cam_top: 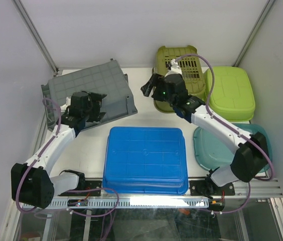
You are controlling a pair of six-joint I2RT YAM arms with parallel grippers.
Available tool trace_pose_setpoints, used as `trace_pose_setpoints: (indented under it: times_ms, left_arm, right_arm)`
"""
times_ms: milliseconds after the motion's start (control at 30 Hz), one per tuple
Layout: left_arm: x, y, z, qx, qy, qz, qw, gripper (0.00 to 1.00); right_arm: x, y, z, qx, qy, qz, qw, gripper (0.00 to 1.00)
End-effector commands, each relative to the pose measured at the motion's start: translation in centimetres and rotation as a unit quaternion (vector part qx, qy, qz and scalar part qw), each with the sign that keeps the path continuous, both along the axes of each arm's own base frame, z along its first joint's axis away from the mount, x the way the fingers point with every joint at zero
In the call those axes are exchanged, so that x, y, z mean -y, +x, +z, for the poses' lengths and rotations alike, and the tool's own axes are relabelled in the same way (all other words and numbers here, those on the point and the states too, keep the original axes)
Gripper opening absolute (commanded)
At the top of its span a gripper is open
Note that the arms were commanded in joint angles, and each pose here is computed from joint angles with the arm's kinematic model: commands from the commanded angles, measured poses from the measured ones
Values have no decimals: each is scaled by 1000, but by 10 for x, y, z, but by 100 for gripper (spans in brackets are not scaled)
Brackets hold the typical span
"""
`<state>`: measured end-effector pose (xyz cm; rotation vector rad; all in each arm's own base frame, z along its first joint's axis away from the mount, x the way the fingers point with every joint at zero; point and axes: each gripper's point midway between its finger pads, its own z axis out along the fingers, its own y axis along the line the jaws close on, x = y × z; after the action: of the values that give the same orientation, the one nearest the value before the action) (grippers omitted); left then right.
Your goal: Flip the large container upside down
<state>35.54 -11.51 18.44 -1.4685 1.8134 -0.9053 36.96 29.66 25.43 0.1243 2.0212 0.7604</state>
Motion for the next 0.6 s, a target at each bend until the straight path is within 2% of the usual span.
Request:
trace_pose_setpoints:
  times_ms: [0, 167, 300, 400, 467, 567]
  left_arm:
    - [8, -7, 30, 18, 25, -53, 998, 99]
    - [11, -6, 69, 83, 94, -115, 985, 99]
    - [6, -12, 107, 160, 213, -179, 947, 99]
    - [-15, -25, 129, 193, 292, -168, 922, 99]
    - [-34, -37, 144, 204, 321, -131, 916, 99]
    - [-47, -52, 168, 236, 394, -137, 878, 99]
  right_arm:
    - [23, -8, 40, 51, -5, -17, 999, 77]
    - [46, -27, 52, 64, -48, -9, 997, 79]
    - [84, -49, 48, 54, -131, -23, 990, 86]
    - [134, -67, 46, 46, -187, -86, 977, 98]
    - [169, -82, 41, 34, -217, -136, 966, 99]
    - [216, -110, 39, 12, -229, -216, 949, 99]
